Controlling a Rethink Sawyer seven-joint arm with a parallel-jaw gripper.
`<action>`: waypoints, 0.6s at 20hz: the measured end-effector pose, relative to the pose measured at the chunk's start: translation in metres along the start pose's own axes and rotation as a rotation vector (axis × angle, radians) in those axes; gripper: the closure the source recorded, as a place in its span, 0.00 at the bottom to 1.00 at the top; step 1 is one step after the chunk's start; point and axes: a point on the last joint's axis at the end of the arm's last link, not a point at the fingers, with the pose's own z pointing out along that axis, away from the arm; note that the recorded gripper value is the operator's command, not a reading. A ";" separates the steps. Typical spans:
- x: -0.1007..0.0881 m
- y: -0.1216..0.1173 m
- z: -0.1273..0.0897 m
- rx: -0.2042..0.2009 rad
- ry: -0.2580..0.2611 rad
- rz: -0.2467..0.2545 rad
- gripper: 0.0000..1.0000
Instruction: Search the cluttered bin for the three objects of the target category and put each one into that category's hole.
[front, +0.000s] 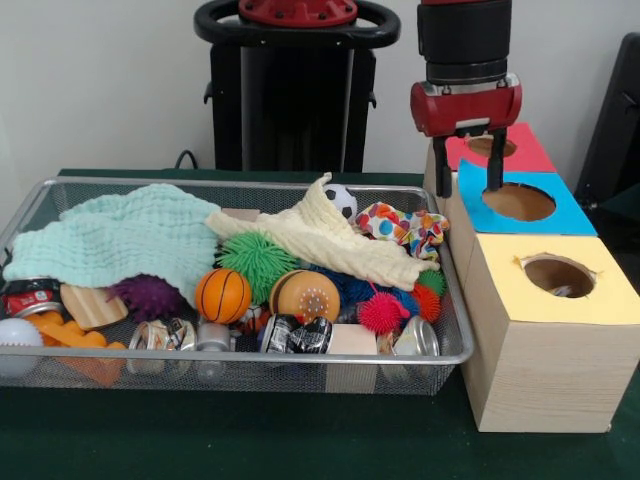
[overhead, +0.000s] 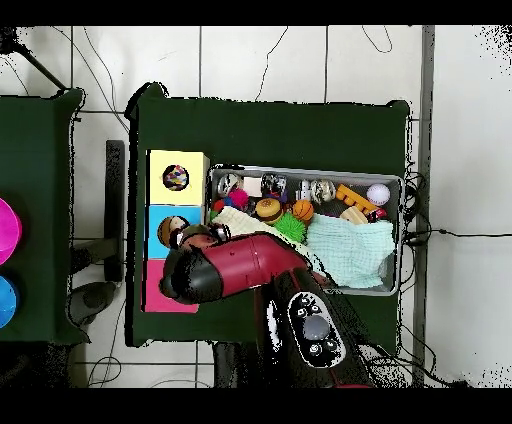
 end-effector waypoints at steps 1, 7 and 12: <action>0.001 0.000 0.000 0.006 0.000 -0.001 0.00; 0.000 0.027 0.002 0.061 -0.014 -0.063 0.00; -0.018 0.054 -0.002 0.064 -0.050 -0.086 0.00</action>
